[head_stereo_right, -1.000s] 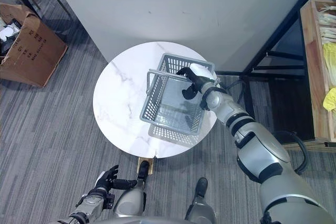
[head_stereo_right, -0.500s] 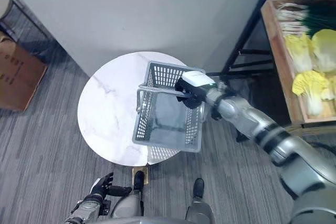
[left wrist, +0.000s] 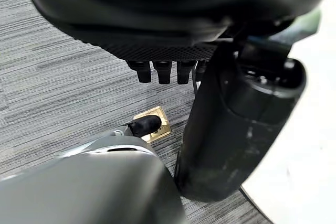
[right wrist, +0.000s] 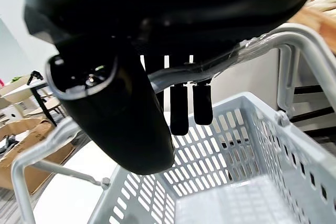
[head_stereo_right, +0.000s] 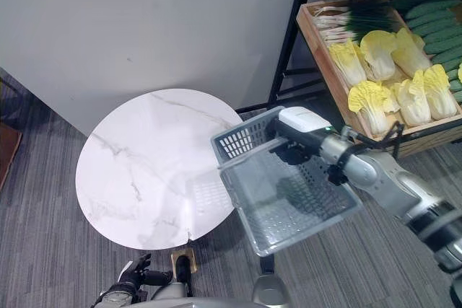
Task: Get the vegetables into the basket
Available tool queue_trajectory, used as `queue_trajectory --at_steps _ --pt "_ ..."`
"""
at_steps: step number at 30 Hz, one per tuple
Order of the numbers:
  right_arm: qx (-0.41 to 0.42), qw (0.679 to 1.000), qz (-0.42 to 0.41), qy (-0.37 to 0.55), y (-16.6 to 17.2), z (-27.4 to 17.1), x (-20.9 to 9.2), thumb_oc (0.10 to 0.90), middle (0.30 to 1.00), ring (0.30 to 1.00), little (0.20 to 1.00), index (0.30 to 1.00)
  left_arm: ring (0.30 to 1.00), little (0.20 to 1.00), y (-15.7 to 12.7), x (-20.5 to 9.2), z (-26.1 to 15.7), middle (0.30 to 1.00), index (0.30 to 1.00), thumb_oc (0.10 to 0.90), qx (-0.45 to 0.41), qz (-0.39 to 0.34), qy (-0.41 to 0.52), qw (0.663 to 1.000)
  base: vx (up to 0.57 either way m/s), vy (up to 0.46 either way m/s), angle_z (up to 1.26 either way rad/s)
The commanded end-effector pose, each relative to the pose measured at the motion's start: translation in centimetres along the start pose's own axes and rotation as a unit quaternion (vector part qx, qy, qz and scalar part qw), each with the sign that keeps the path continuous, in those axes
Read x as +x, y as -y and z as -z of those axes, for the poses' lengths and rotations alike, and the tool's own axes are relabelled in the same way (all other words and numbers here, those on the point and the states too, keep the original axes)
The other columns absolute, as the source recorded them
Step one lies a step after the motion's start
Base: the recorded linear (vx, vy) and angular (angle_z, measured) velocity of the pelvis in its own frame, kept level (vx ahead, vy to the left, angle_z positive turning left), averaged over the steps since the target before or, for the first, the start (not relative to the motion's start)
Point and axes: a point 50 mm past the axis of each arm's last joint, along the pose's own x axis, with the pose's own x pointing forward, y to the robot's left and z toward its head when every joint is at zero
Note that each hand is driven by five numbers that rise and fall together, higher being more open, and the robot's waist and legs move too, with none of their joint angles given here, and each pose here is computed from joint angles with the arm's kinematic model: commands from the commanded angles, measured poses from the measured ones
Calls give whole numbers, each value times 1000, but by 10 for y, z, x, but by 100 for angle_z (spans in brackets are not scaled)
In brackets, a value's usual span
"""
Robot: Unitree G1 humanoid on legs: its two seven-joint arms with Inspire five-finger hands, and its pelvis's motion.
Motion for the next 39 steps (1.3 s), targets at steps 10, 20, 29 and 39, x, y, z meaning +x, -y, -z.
queue_trajectory --at_steps 10,20,29,39 --pt "-97 977 182 58 63 -24 -31 400 300 300 300 300 1000 1000 -26 -3 19 1000 1000 900 80 -20 -39 996 -68 116 -20" --pt "-122 969 191 99 63 -42 -15 400 300 300 300 300 1000 1000 -54 1 -9 1000 1000 900 97 -55 10 994 -212 152 -99" --pt "-118 959 196 170 68 -70 1 400 300 300 300 300 1000 1000 -55 -4 13 1000 1000 900 97 -50 -20 994 -136 3 -96" --pt "-130 962 186 153 68 -63 -12 400 300 300 300 300 1000 1000 -31 -1 8 1000 1000 900 93 -22 -11 995 -82 -184 -36"
